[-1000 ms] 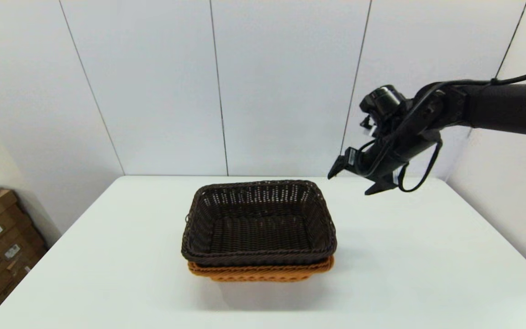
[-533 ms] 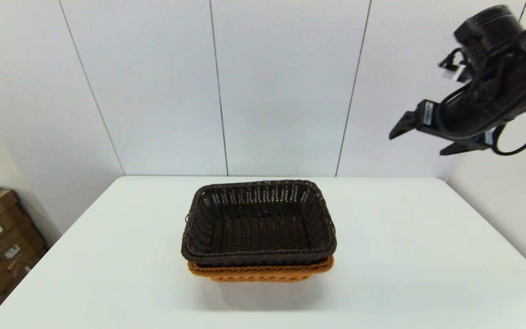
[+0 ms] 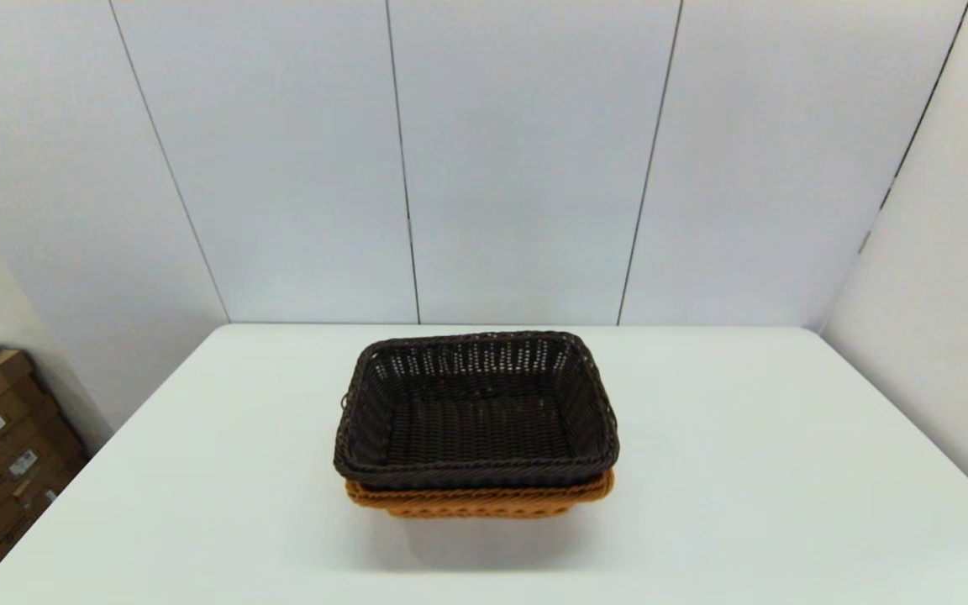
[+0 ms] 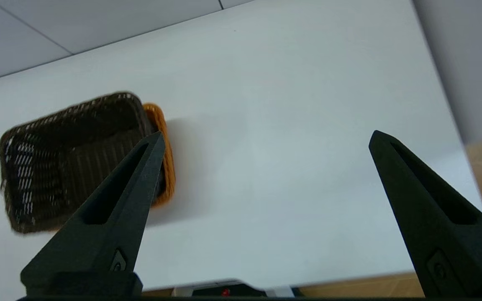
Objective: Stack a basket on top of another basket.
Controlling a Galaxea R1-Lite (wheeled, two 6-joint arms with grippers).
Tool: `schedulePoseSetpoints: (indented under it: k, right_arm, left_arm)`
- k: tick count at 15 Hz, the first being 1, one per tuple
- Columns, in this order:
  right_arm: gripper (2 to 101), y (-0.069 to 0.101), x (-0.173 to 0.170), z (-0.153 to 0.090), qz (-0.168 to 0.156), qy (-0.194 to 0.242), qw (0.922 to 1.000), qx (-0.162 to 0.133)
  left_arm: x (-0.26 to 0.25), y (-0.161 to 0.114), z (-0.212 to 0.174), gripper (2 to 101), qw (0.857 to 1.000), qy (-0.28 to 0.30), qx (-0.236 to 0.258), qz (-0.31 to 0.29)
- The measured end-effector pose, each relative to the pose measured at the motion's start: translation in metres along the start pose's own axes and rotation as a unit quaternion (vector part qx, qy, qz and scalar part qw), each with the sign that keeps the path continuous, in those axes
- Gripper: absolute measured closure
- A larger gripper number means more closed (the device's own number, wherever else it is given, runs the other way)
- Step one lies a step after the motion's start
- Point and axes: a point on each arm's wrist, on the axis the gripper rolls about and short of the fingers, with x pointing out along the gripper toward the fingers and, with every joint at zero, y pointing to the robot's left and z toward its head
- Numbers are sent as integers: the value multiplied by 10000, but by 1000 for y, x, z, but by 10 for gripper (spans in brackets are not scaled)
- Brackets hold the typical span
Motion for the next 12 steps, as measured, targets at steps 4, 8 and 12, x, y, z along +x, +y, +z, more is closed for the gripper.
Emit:
schedulePoseSetpoints:
  k: [4,8,12]
  right_arm:
    - [52,-33,-92,-52,112,-500,9985,-174]
    - [52,-67,-153,-122,264,-1093,9930,-349]
    - [52,-92,-180,-202,103,-1619,9859,-414]
  left_arm:
    - [0,0,0,54,10000,0,0,-2]
    - [0,0,0,54,10000,2,2,-2]
    - [0,0,0,54,10000,2,0,-2]
